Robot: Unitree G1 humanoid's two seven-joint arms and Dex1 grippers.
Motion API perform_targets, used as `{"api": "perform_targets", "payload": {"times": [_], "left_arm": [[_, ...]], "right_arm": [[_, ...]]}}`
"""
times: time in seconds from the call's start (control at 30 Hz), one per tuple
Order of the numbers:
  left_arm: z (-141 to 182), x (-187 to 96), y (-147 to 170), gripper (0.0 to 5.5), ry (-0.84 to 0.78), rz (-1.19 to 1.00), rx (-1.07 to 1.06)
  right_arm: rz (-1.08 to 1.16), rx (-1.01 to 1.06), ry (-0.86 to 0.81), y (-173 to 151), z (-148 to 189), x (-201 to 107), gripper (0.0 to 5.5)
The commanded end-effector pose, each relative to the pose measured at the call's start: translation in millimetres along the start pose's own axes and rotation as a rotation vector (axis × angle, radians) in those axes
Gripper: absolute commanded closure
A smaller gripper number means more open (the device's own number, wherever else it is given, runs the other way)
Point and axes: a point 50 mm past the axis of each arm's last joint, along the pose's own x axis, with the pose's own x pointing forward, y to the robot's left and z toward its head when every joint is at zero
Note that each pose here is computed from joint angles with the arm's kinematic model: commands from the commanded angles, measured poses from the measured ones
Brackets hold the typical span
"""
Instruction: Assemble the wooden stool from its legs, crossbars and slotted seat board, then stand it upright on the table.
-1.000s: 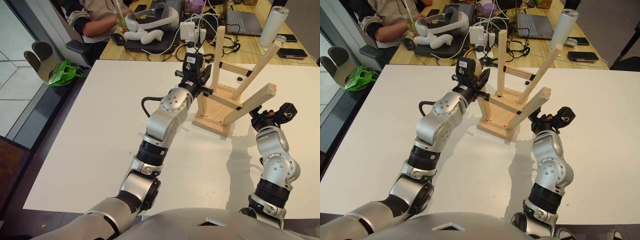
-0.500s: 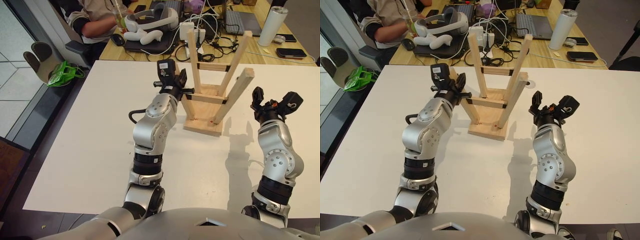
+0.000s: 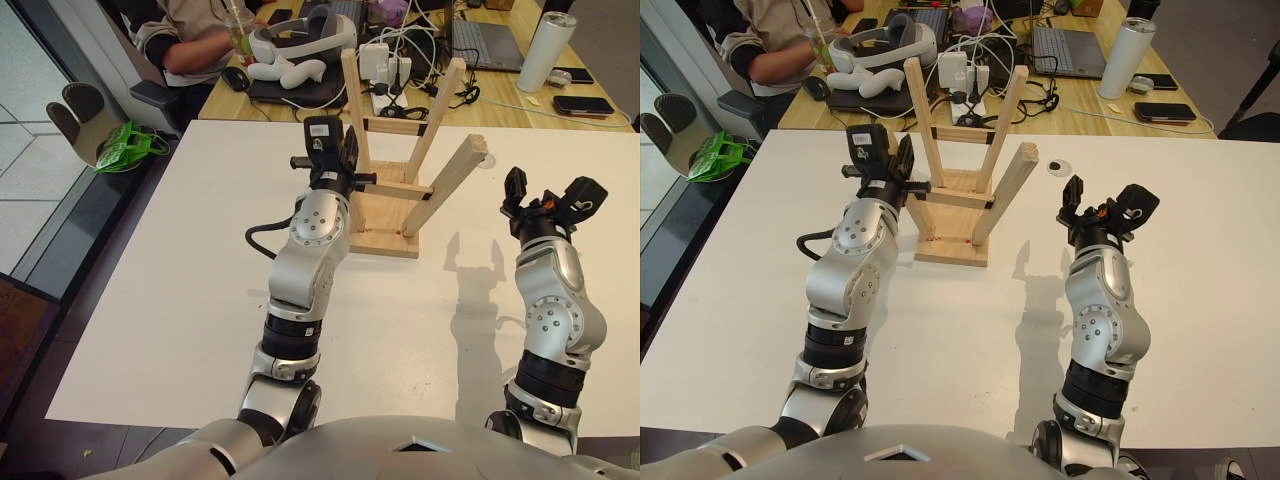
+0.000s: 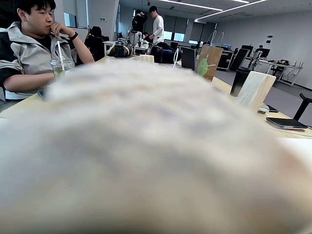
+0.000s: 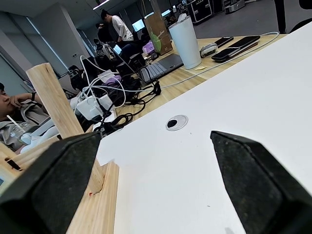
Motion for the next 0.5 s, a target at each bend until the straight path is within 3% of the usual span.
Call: {"api": "perform_targets", "payload": {"times": [0.03, 0.37, 0.4, 0.5], "left_arm": [[-12.6, -9.6, 0.5, 4.51, 0.021, 0.024, -0.045], [-26.6, -12.8, -6.0, 4.51, 0.081, -0.026, -0.075], [-27.7, -13.0, -7.8, 4.15, 0.087, -0.036, -0.075], [-30.0, -12.1, -10.3, 3.73, 0.101, -0.051, -0.073]], "right_arm": [[0.048, -0.055, 0.005, 5.4, -10.5, -2.5, 1.35], [0.140, -0.117, 0.044, 14.2, -35.8, -3.9, 1.35], [0.144, -0.119, 0.044, 14.4, -36.6, -4.4, 1.35], [0.153, -0.124, 0.047, 14.9, -37.9, -5.4, 1.35]]}}
